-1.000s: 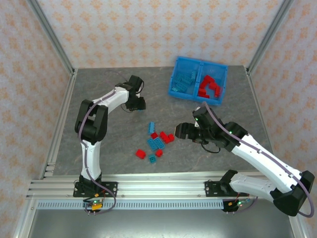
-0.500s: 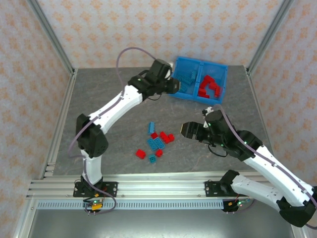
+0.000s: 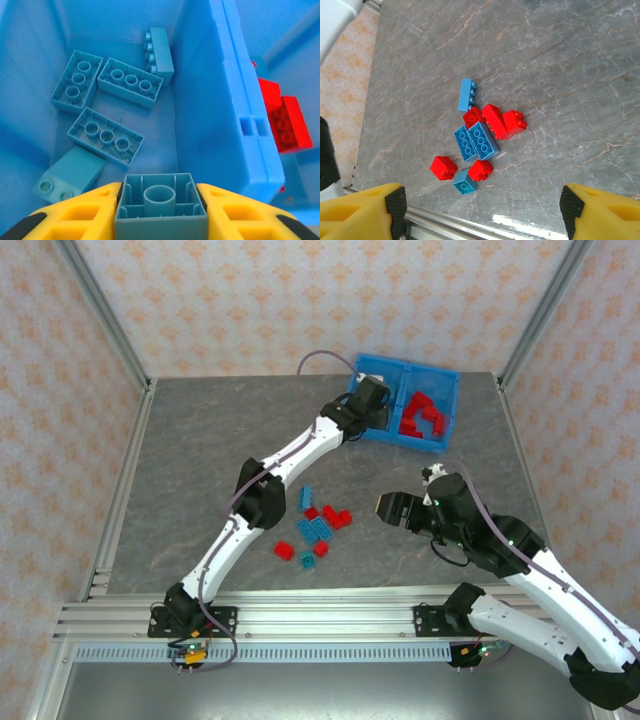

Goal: Sort the legos into containers by color

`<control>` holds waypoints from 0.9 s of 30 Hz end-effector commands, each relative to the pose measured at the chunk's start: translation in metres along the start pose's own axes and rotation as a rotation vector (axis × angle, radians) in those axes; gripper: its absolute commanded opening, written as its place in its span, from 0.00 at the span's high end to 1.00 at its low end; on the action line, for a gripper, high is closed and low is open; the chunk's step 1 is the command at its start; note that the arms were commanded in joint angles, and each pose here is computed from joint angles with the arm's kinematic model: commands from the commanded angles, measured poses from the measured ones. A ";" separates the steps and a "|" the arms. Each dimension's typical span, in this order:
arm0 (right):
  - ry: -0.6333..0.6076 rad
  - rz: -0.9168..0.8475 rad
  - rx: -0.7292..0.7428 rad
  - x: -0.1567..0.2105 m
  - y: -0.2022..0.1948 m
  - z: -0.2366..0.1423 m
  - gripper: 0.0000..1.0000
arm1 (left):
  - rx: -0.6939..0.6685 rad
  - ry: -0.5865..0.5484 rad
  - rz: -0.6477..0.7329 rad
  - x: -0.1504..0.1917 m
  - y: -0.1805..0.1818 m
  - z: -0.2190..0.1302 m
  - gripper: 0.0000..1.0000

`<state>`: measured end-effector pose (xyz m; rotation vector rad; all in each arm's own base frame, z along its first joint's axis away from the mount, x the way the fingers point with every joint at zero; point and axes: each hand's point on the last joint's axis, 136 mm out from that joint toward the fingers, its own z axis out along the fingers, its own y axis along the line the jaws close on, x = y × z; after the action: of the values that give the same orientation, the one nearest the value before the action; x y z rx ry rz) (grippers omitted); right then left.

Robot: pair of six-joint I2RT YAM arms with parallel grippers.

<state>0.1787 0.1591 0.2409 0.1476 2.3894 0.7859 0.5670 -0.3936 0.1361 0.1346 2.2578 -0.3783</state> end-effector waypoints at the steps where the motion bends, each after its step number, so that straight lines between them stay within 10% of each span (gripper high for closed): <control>1: -0.018 -0.010 0.042 -0.002 -0.008 -0.005 0.18 | -0.024 -0.106 -0.035 -0.037 -0.001 -0.018 0.57; 11: -0.037 -0.005 0.049 -0.006 -0.008 -0.003 0.18 | 0.056 -0.122 -0.053 -0.069 -0.020 -0.072 0.40; 20: 0.002 -0.022 0.061 -0.005 -0.003 0.015 0.18 | 0.222 -0.297 0.006 -0.104 -0.027 -0.247 0.41; 27: 0.144 -0.041 0.007 0.004 0.028 0.060 0.20 | 0.218 -0.395 0.268 -0.051 0.024 -0.380 0.39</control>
<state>0.1994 0.1867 0.2013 0.1177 2.5539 0.6863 0.3533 -0.2614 0.4312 0.2517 1.7836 -0.5849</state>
